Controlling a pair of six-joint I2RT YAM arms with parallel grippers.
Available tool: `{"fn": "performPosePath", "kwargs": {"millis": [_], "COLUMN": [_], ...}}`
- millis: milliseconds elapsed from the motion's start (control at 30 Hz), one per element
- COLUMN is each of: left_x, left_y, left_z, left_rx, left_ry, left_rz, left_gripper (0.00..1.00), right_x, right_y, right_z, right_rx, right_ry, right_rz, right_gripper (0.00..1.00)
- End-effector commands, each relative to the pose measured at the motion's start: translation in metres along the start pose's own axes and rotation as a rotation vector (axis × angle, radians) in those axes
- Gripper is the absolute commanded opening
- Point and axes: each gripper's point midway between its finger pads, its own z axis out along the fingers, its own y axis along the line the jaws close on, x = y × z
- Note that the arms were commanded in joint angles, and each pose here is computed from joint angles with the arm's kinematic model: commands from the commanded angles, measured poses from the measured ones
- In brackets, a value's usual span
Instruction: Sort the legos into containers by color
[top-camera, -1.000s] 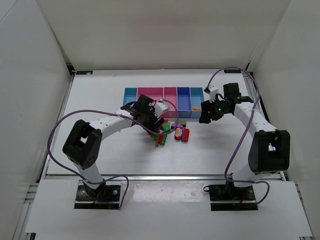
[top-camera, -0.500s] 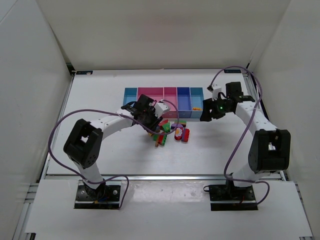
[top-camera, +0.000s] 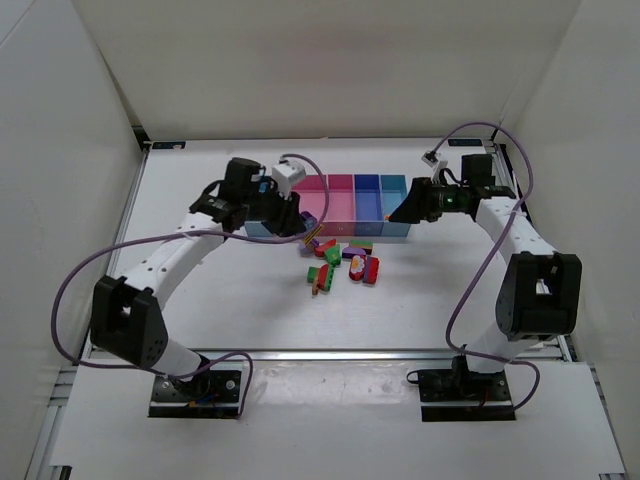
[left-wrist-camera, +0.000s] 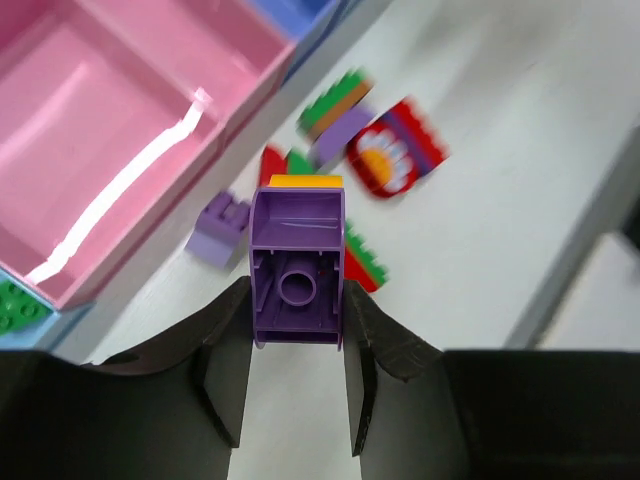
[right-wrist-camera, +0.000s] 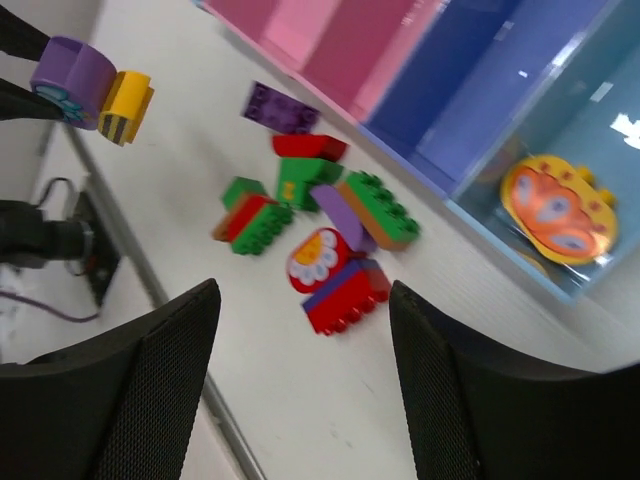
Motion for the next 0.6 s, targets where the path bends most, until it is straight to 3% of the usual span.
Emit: {"fn": "performPosePath", "kwargs": {"millis": [0,200,433,567], "left_x": [-0.050,-0.080,-0.106,-0.112], "left_y": [-0.037,-0.045,-0.050,-0.037], "left_z": [-0.041,-0.060,-0.064,-0.061], "left_rx": [0.235,0.480,0.642,0.651], "left_ry": [-0.179,-0.332,-0.339,-0.351], "left_rz": [-0.086,-0.165,-0.210,-0.223], "left_gripper": [0.23,0.27,0.22,0.20], "right_x": [-0.035,-0.059,-0.067,-0.060], "right_y": [0.038,0.078,0.135,0.162], "right_z": [-0.002,-0.002,0.008,0.011], "right_rx": [-0.222,-0.467,-0.626,-0.677], "right_ry": [-0.087,-0.105,-0.041,-0.015], "right_rz": [-0.013,-0.030,-0.155,-0.252], "right_gripper": [0.72,0.66,0.66,0.66]}}
